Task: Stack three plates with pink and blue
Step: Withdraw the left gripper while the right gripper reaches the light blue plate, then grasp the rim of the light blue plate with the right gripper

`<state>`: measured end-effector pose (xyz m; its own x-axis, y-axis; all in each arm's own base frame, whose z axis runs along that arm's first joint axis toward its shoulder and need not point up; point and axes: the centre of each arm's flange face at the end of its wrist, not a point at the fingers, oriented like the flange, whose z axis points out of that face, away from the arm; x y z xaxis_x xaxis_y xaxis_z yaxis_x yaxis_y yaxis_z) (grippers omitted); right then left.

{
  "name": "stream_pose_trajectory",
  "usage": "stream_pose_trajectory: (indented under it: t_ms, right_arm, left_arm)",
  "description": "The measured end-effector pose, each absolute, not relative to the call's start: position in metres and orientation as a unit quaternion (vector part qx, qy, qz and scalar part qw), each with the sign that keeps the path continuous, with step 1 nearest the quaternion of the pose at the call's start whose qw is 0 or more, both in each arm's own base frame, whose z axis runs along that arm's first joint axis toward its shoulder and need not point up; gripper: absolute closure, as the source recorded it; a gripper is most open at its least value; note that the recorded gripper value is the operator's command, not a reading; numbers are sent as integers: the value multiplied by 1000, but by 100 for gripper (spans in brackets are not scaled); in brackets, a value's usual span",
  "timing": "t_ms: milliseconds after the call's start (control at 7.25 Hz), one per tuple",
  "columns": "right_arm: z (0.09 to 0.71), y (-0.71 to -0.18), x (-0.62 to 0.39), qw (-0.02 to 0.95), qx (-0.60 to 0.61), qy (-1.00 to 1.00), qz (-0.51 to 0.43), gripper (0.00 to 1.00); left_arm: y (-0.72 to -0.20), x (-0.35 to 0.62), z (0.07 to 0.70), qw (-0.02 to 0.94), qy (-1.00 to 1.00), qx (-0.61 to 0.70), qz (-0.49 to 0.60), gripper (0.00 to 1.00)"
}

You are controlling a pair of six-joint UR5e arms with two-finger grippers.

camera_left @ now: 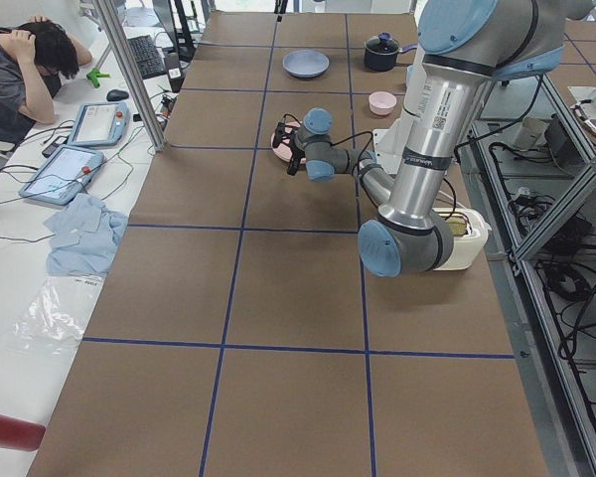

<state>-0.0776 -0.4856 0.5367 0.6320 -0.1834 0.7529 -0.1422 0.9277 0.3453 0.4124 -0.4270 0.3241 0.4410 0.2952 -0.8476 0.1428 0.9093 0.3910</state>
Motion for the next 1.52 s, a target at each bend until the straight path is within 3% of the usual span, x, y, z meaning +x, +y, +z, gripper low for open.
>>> stream_pose_trajectory:
  t_ms: [276, 690, 966, 1103, 1379, 1517]
  right_arm:
    - [563, -447, -114, 885, 185, -428, 10, 5]
    - [622, -391, -120, 900, 169, -403, 8, 25]
    - [669, -374, -115, 903, 164, -398, 6, 37]
    - [687, -369, -113, 904, 160, -396, 7, 52]
    - [701, -365, -114, 906, 154, -393, 4, 56]
    - [705, -364, -118, 907, 150, -393, 0, 84]
  left_arm:
    - [-459, 331, 352, 838, 473, 248, 110, 0]
    - [-502, 227, 382, 841, 403, 297, 204, 0]
    - [-507, 213, 383, 841, 397, 301, 211, 0]
    - [-507, 212, 383, 841, 397, 302, 211, 0]
    - [-507, 211, 383, 841, 396, 302, 210, 0]
    - [-507, 212, 383, 841, 397, 302, 210, 0]
